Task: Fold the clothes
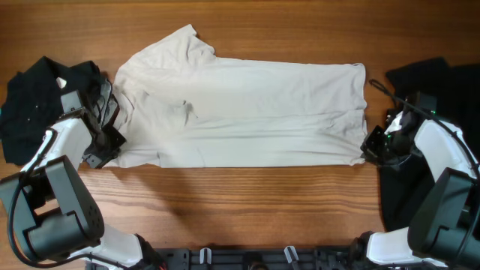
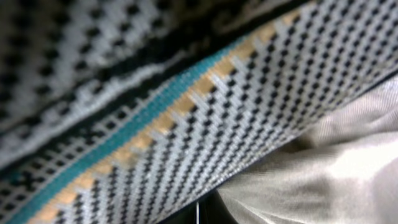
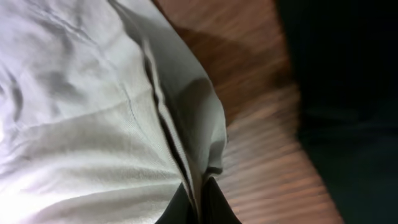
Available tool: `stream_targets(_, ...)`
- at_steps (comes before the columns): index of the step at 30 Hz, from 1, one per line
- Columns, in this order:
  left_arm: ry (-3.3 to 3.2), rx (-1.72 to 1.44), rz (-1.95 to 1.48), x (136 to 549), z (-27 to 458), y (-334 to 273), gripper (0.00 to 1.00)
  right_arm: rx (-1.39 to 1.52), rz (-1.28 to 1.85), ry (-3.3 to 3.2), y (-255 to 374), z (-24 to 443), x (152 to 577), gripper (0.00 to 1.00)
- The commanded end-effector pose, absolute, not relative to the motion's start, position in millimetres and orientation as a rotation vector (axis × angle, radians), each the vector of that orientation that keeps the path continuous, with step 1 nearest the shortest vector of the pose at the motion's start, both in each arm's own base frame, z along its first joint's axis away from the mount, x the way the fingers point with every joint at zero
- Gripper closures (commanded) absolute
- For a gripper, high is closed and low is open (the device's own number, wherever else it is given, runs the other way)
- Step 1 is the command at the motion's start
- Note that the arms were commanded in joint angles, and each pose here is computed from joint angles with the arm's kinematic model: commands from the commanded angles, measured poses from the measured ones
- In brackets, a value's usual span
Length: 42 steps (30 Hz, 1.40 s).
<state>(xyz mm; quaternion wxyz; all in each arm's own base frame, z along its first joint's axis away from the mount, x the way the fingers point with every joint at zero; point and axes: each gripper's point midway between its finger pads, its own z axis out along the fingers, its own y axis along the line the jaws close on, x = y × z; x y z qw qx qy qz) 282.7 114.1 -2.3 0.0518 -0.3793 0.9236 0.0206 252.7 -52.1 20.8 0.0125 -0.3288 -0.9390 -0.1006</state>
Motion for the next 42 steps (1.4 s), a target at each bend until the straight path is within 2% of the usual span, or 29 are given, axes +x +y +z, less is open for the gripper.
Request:
stream_targets(1, 2.799, -1.187, 0.16, 278, -2, 132, 0.96, -1.097, -0.118, -2.899, -74, 22, 244, 0.62)
stream_targets(3, 2.802, -1.188, 0.159, 279, 2, 132, 0.96, -1.093, -0.112, -2.888, -74, 22, 241, 0.49)
stream_targets(5, 2.814, -1.19, 0.129, 281, 7, 130, 0.92, -1.096, -0.114, -2.895, -75, 23, 244, 0.48)
stream_targets(7, 2.819, -1.187, 0.059, 287, 14, 123, 0.87, -1.082, -0.175, -2.935, -73, 32, 257, 0.51)
stream_targets(10, 2.843, -1.091, -0.176, 301, 24, 100, 0.85, -0.765, -0.605, -3.11, -38, 61, 297, 0.64)
stream_targets(12, 2.844, -1.013, -0.335, 309, 33, 82, 0.85, -0.523, -0.971, -3.188, -6, 90, 318, 0.64)
stream_targets(14, 2.84, -0.906, -0.496, 317, 44, 56, 0.85, -0.462, -1.051, -3.188, 13, 99, 323, 0.63)
stream_targets(16, 2.851, -0.784, -0.578, 323, 49, 34, 0.89, -0.532, -0.926, -3.165, 19, 86, 321, 0.66)
stream_targets(18, 2.87, -0.633, -0.575, 330, 50, 14, 0.92, -0.661, -0.708, -3.153, 13, 67, 318, 0.74)
stream_targets(20, 2.858, -0.473, -0.569, 342, 51, -8, 0.91, -0.756, -0.573, -3.142, 9, 53, 318, 0.79)
stream_targets(22, 2.818, -0.29, -0.505, 360, 52, -29, 0.9, -0.741, -0.577, -3.156, 11, 48, 325, 0.81)
stream_targets(25, 2.816, -0.196, -0.352, 372, 39, -38, 0.96, -0.76, -0.575, -3.136, 10, 35, 329, 0.86)
stream_targets(29, 2.827, -0.183, -0.288, 382, 14, -37, 0.96, -0.78, -0.528, -3.076, 8, 15, 323, 0.91)
stream_targets(32, 2.781, -0.214, -0.225, 400, 0, -24, 0.96, -0.969, -0.289, -3.015, -16, -3, 315, 0.92)
stream_targets(38, 2.678, -0.45, -0.105, 417, 3, 25, 0.96, -1.24, 0.163, -2.937, -72, -6, 296, 0.92)
stream_targets(42, 2.672, -0.496, -0.123, 415, 6, 38, 0.96, -1.235, 0.161, -2.926, -89, -2, 291, 0.91)
